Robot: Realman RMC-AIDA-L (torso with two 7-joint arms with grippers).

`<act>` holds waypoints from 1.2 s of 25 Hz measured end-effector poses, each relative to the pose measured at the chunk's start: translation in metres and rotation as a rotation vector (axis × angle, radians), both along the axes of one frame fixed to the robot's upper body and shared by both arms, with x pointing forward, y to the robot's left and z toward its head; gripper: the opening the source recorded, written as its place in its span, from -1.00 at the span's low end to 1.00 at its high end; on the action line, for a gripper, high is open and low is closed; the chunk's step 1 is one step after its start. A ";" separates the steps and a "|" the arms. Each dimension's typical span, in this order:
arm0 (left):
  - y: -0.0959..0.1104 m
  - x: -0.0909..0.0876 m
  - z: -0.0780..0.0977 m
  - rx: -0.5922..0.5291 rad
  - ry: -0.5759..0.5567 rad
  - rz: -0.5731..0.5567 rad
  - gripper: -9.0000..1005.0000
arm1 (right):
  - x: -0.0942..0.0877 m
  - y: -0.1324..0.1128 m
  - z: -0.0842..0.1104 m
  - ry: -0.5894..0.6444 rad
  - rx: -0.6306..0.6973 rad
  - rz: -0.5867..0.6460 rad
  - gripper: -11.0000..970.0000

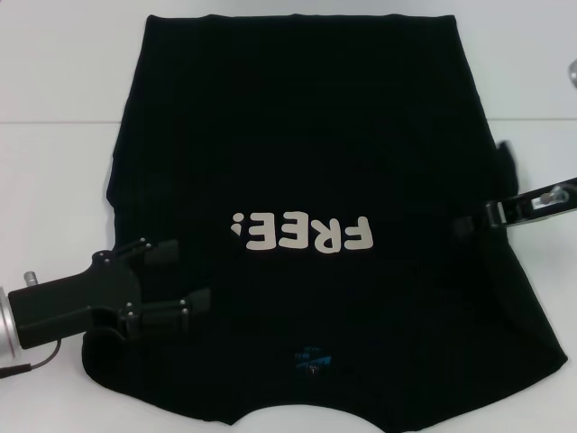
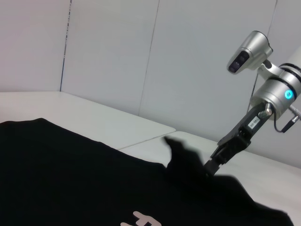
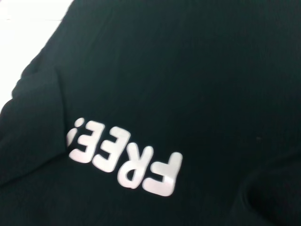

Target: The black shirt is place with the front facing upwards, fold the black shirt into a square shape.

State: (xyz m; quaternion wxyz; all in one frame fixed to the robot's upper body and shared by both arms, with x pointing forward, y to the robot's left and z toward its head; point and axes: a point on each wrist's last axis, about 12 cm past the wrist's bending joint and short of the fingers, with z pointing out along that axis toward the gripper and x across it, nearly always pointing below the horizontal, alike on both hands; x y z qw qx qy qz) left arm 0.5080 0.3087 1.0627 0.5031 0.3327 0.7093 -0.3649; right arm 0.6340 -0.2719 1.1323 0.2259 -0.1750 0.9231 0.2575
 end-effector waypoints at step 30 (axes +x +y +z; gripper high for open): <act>0.067 0.022 0.041 -0.201 0.781 0.307 0.89 | -0.113 0.002 -0.076 -0.653 0.341 0.370 0.81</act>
